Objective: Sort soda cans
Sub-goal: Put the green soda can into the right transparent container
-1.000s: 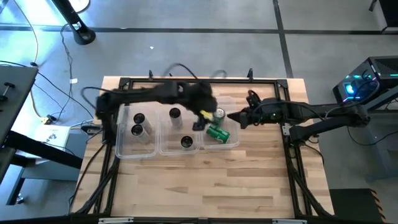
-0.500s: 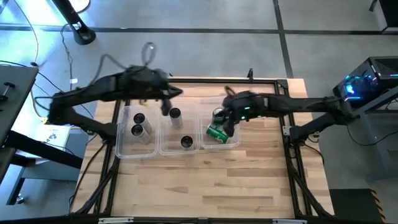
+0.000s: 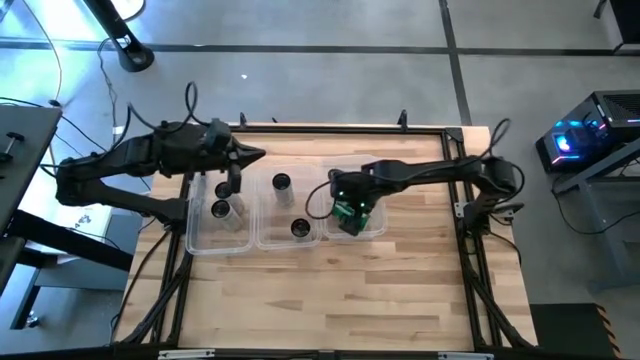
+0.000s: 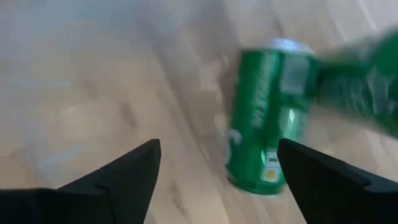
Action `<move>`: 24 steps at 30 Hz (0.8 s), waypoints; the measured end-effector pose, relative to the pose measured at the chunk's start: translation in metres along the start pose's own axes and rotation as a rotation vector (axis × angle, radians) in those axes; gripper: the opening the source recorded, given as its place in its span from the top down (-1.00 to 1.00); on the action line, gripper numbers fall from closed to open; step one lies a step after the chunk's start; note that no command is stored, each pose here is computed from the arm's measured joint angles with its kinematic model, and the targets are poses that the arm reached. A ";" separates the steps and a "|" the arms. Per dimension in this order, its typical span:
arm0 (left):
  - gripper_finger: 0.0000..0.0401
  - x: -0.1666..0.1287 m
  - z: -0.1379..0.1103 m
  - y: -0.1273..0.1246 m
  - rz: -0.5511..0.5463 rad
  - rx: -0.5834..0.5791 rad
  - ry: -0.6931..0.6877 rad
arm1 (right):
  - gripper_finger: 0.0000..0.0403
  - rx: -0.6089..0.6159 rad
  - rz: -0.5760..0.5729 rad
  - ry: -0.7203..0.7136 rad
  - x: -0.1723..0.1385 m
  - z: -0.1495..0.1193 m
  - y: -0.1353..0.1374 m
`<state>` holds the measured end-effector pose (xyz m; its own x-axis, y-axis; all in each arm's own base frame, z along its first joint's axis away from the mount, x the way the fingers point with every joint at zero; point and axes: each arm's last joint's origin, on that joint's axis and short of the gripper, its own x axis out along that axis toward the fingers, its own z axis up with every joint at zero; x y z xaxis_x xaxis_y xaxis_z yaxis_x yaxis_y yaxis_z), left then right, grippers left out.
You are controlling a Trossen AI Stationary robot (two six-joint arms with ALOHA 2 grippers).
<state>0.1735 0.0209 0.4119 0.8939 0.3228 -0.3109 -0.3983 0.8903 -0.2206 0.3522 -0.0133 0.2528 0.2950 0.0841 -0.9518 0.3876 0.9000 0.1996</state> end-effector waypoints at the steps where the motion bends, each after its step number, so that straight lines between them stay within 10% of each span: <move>1: 1.00 -0.002 0.000 0.000 -0.016 0.012 -0.002 | -0.58 0.033 -0.021 0.016 0.005 0.001 -0.003; 10: 1.00 -0.010 0.001 -0.002 -0.141 0.132 0.006 | -0.58 0.313 -0.103 0.071 0.033 0.012 -0.025; 24: 1.00 -0.010 0.003 -0.002 -0.124 0.164 -0.023 | -0.58 0.087 -0.224 0.112 0.047 0.010 -0.002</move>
<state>0.1662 0.0170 0.4182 0.9391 0.2131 -0.2696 -0.2478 0.9635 -0.1017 0.3741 -0.0152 0.2102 0.0967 -0.0622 -0.9934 0.5071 0.8619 -0.0045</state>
